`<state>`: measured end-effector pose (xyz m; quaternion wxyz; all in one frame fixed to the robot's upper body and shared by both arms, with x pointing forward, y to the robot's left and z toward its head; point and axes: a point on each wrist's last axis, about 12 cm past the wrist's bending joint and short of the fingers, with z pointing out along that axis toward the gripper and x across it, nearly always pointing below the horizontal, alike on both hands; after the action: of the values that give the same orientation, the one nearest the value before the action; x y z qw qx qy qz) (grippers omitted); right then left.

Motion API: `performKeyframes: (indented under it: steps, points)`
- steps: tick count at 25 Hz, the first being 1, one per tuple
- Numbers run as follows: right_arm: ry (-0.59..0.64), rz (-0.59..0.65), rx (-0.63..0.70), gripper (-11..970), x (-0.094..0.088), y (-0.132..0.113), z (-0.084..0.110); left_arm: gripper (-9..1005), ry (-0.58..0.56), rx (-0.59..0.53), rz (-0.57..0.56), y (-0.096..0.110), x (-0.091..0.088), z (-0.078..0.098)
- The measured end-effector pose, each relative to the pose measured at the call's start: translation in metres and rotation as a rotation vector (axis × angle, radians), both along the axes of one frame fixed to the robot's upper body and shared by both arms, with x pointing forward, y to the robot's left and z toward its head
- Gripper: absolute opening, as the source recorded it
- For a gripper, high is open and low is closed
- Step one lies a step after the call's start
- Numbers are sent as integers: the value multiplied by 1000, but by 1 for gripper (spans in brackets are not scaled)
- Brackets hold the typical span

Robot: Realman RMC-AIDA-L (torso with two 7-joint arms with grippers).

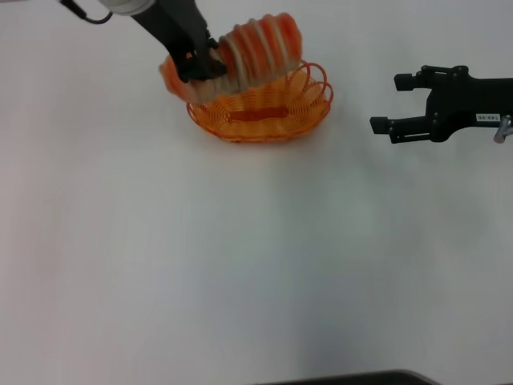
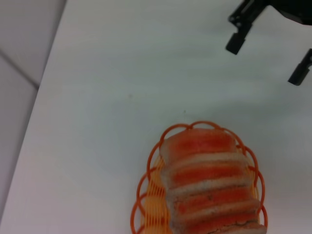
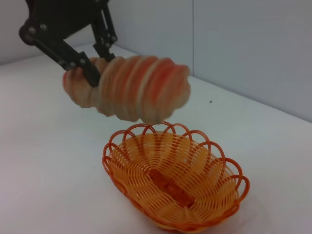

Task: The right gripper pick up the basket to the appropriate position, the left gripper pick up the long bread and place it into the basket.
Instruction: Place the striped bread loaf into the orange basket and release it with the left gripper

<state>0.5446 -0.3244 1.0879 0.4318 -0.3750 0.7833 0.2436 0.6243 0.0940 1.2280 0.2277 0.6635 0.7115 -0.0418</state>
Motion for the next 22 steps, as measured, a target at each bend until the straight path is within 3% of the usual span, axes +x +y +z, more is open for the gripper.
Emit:
performKeyframes:
  steps: [7,11,16,22]
  points:
    - [8,-5,4,914,-3,-2,-2,221,-80,68,-94,-25,1,-18]
    - [10,-4,7,914,-4,-2,-2,222,-88,89,-88,-26,2,-36]
    - [11,-2,9,914,-5,-2,-3,214,-101,76,-63,-24,2,-43]
    - [10,1,10,914,-4,0,-2,389,-124,42,-66,-24,-5,-39]
